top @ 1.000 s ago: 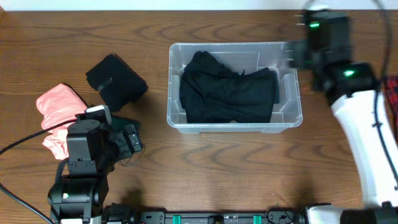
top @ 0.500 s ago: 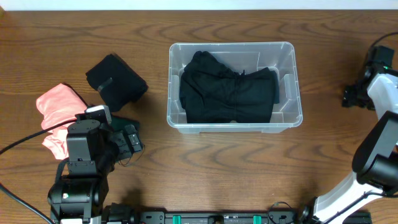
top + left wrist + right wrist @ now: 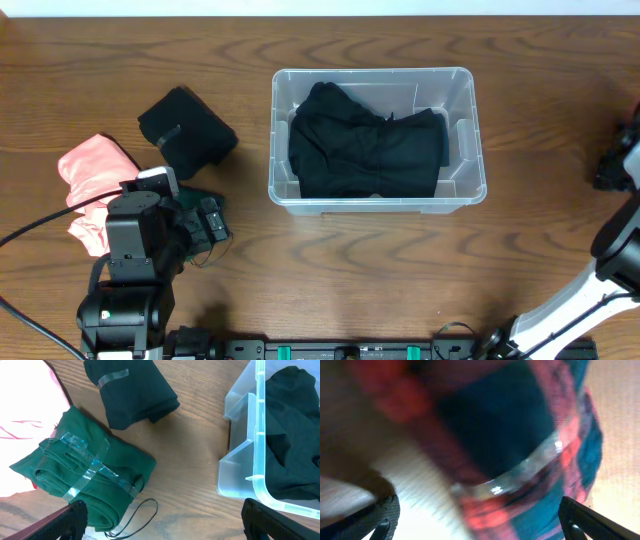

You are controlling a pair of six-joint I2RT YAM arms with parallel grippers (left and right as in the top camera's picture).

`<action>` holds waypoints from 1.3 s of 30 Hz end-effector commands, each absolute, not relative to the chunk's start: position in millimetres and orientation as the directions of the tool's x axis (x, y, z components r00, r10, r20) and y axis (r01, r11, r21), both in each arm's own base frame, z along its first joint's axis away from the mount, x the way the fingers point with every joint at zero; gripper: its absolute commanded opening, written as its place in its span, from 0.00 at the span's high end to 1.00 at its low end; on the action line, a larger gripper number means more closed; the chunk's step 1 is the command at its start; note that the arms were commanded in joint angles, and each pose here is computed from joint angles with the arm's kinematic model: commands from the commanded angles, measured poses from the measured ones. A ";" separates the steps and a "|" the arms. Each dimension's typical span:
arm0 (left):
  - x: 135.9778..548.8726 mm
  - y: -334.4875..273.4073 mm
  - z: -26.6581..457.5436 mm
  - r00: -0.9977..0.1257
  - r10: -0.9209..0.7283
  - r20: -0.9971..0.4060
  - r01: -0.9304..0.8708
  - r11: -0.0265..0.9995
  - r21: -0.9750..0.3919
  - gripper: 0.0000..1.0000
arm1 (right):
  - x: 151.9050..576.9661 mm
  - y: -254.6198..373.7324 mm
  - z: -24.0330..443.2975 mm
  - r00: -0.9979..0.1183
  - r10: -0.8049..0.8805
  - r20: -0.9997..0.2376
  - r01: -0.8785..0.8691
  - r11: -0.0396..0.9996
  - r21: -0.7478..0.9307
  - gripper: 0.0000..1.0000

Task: Pack container
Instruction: 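Move the right gripper to the red plaid shirt and grasp it, then place the red plaid shirt into the bin with the right gripper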

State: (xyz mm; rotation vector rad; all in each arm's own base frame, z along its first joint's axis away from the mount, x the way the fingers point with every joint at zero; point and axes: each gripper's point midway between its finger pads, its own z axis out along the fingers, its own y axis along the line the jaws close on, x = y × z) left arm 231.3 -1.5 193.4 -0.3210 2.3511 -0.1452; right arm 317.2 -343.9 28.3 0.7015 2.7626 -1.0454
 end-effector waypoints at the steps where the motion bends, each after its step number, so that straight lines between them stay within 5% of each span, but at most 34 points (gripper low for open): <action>1: 232.8 0.1 199.3 -0.677 -0.278 -0.681 -0.195 0.961 -0.198 0.02 | 296.1 -366.0 15.9 -0.883 0.415 -0.221 0.456 0.639 -0.620 0.01; 5: 232.9 0.1 199.4 -0.677 -0.278 -0.682 -0.194 0.961 -0.198 0.02 | 286.7 -376.9 7.0 -0.862 0.447 -0.239 0.496 0.646 -0.581 0.12; 8: 233.4 0.1 199.9 -0.675 -0.278 -0.683 -0.194 0.961 -0.199 0.02 | 284.4 -378.8 3.1 -0.854 0.457 -0.248 0.513 0.662 -0.546 0.29; 11: 233.3 0.1 199.8 -0.675 -0.277 -0.683 -0.194 0.961 -0.199 0.02 | 285.9 -373.1 0.0 -0.860 0.453 -0.236 0.505 0.682 -0.528 0.56; 16: 233.3 0.1 199.8 -0.675 -0.278 -0.683 -0.194 0.961 -0.199 0.02 | 300.8 -350.3 4.8 -0.847 0.467 -0.254 0.529 0.692 -0.491 0.80; 22: 233.5 0.1 199.9 -0.675 -0.277 -0.684 -0.194 0.961 -0.199 0.02 | 362.2 -289.9 59.0 -0.862 0.336 -0.379 0.480 0.782 -0.398 0.84; 30: 234.0 0.1 200.5 -0.673 -0.277 -0.686 -0.193 0.961 -0.199 0.02 | 431.5 -144.3 204.1 -0.779 -0.066 -0.624 0.256 0.875 -0.412 0.85; 39: 232.7 0.1 199.2 -0.678 -0.278 -0.681 -0.195 0.961 -0.198 0.02 | 409.7 55.2 265.8 -0.605 -0.431 -0.669 -0.159 0.889 -0.429 0.86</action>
